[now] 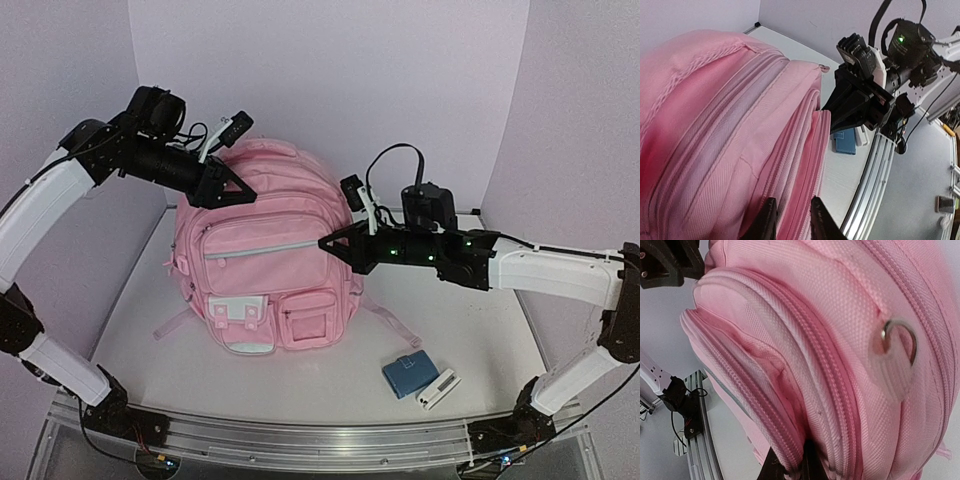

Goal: Pack the student bag
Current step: Unzip the student bag at the center of the board.

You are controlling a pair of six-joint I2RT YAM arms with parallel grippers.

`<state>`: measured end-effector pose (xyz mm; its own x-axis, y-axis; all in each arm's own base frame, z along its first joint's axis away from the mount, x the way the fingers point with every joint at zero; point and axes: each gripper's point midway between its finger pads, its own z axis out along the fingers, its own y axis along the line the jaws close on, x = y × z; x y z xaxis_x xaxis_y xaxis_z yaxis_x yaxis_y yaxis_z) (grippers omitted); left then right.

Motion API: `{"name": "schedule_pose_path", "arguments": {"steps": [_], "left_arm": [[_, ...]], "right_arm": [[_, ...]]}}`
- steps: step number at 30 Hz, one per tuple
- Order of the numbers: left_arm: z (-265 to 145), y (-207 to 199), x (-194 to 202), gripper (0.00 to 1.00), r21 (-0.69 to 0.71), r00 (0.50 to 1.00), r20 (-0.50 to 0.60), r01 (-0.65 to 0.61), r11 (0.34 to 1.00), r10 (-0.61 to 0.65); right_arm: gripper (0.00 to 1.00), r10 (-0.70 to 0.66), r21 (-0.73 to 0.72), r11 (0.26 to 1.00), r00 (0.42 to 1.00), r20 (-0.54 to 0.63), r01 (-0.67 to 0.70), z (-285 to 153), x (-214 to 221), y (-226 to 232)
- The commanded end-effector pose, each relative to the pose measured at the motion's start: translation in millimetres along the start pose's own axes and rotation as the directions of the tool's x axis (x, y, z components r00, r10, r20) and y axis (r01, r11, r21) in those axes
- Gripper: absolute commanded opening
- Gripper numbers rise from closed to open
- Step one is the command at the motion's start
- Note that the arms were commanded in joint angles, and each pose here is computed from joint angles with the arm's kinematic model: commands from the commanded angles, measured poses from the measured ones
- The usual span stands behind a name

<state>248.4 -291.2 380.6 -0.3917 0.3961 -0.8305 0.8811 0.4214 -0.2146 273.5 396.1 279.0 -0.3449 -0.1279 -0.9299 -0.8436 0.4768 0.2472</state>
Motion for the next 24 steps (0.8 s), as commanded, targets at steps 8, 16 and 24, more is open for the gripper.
{"name": "schedule_pose_path", "arguments": {"steps": [8,16,24], "left_arm": [[-61.0,10.2,32.7,0.45,-0.133,0.829,0.273,0.536,0.834,-0.489],[-66.5,28.4,50.8,0.47,-0.018,0.572,0.455,0.773,0.635,-0.683],[-64.9,46.1,60.6,0.47,0.043,0.428,0.542,0.846,0.532,-0.724]], "right_arm": [[0.00,0.040,0.118,0.991,0.988,0.148,-0.057,-6.5,-26.5,-15.3],[0.00,0.060,0.110,0.991,0.981,0.187,-0.081,-12.5,-32.1,-14.0],[0.00,0.063,0.114,0.990,0.978,0.199,-0.087,-17.3,-34.3,-14.0]]}}
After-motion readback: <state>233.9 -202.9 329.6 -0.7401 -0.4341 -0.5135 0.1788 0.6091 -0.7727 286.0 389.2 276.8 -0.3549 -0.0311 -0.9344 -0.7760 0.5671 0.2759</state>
